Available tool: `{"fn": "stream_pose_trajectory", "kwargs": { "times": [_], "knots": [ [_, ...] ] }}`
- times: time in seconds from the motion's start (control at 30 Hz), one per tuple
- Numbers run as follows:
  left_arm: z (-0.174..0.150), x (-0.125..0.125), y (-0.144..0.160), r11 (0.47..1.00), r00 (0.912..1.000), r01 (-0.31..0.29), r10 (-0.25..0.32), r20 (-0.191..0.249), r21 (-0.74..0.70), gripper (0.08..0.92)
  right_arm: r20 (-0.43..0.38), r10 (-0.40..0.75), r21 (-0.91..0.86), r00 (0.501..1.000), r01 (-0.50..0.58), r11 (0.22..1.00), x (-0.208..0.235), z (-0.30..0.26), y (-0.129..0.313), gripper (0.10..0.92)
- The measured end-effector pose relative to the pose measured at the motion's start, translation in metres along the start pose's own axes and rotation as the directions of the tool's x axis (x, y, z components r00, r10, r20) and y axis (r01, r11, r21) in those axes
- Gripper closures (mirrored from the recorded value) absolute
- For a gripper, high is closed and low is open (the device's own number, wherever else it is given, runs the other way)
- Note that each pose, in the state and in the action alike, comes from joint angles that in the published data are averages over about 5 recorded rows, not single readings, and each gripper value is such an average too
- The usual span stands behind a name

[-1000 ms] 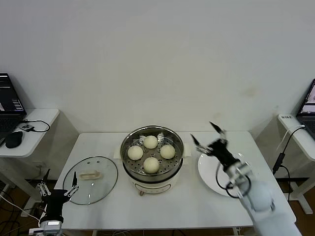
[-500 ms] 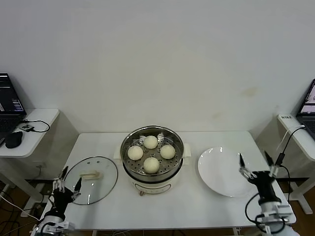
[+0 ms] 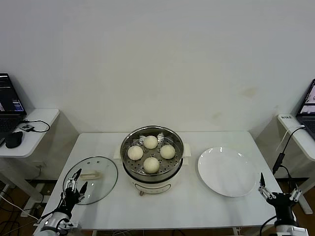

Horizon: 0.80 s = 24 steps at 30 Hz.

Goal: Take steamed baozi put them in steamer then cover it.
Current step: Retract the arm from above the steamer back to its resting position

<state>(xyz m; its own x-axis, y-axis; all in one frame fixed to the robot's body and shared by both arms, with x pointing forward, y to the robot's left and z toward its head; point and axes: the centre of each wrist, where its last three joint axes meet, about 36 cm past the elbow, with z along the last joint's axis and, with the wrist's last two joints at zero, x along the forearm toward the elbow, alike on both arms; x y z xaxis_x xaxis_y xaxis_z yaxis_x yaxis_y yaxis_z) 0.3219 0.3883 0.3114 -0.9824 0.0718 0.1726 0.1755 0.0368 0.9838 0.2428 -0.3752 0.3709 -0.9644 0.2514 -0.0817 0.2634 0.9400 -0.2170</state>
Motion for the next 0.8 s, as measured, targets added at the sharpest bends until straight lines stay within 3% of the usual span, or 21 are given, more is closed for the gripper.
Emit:
{"fn": "stream_pose_trajectory", "kwargs": {
  "times": [0.8],
  "knots": [
    [0.016, -0.078, -0.002, 0.998, 0.9995, -0.018, 0.017, -0.027, -0.054, 0.177, -0.056, 0.037, 0.048, 0.998, -0.034, 0.998, 0.022, 0.014, -0.015, 0.2]
  ]
}}
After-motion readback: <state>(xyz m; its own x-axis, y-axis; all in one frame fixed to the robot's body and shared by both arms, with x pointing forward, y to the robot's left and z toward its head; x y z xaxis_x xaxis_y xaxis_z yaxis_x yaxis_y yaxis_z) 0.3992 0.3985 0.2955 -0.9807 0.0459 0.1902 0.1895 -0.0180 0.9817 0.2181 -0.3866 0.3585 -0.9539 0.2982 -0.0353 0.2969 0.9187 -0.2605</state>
